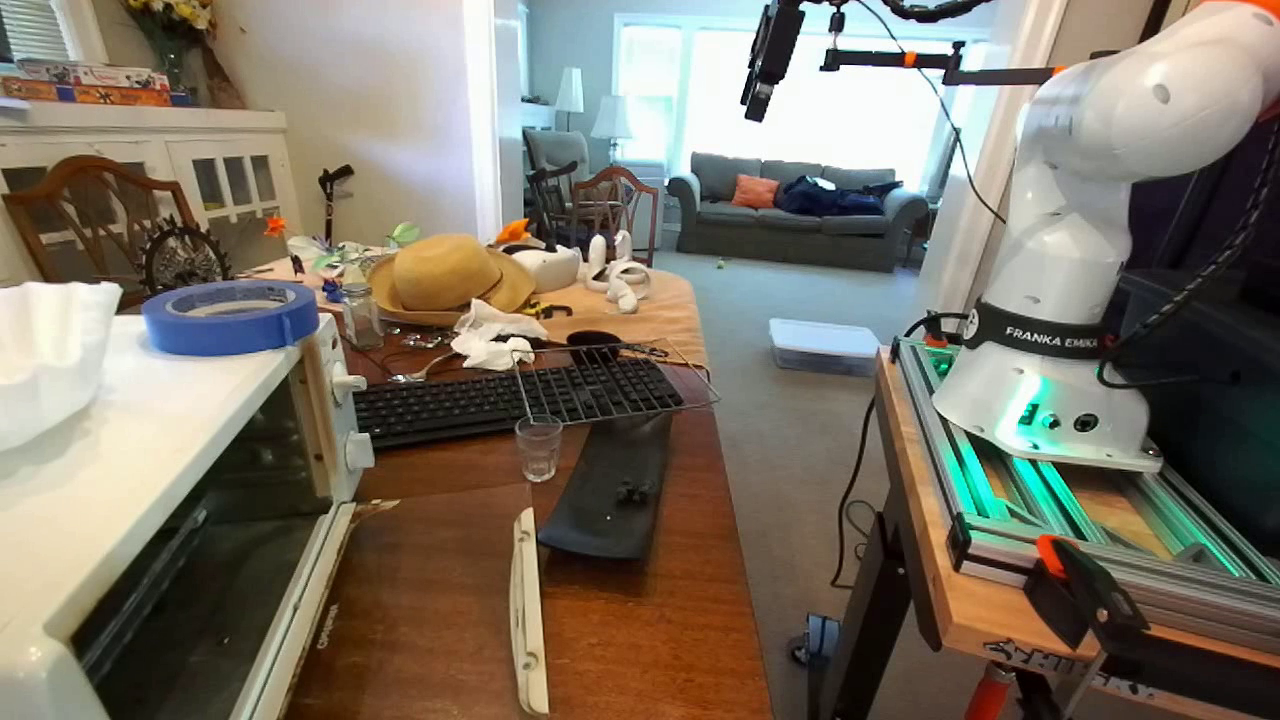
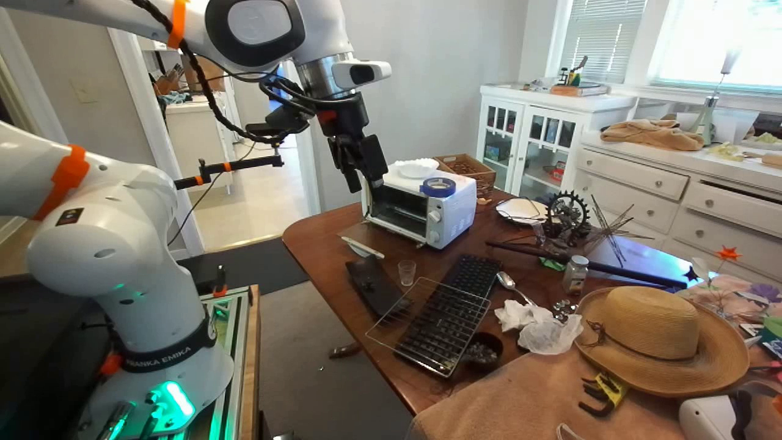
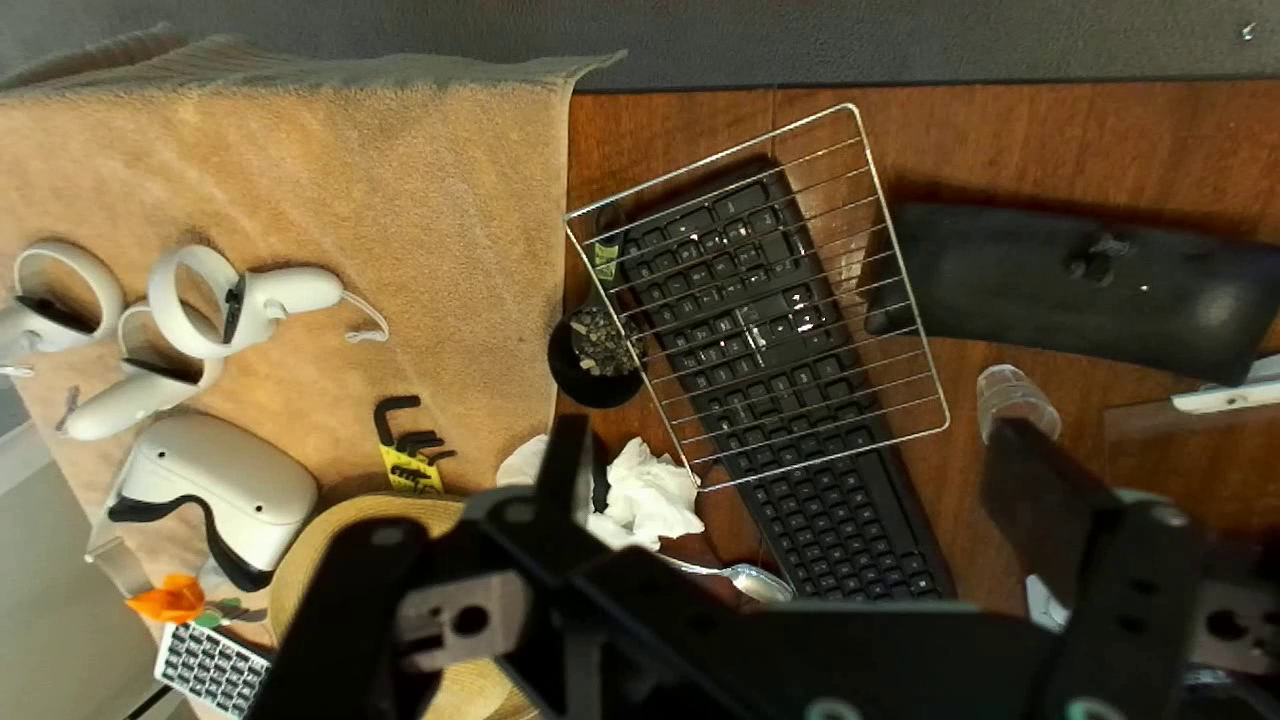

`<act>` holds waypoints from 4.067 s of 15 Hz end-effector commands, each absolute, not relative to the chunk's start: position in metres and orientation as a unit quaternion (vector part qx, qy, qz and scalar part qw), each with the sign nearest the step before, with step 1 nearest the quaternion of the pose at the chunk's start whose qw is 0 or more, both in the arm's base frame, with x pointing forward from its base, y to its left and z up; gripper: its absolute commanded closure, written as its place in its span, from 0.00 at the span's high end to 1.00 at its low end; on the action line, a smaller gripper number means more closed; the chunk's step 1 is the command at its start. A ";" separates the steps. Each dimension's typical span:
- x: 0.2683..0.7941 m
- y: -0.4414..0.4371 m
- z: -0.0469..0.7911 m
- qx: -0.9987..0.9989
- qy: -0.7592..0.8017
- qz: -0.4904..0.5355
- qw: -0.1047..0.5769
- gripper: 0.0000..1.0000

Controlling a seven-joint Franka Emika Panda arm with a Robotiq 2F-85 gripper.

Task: Put the metal object inside the mini oven

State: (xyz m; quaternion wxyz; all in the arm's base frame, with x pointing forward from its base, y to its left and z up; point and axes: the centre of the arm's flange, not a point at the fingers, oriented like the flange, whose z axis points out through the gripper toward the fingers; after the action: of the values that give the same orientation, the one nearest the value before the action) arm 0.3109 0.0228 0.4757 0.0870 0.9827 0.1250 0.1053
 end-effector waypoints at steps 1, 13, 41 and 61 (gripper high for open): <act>0.311 0.023 0.476 0.983 0.125 0.105 0.087 1.00; 0.317 0.041 0.414 0.951 0.248 0.053 0.178 1.00; 0.403 0.082 0.179 0.942 0.331 -0.042 0.034 1.00; 0.430 0.127 0.125 0.922 0.382 -0.063 0.015 1.00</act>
State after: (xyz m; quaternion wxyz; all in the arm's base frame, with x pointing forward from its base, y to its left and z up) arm 0.4303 0.1274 0.1251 0.0154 0.9218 0.3821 -0.0633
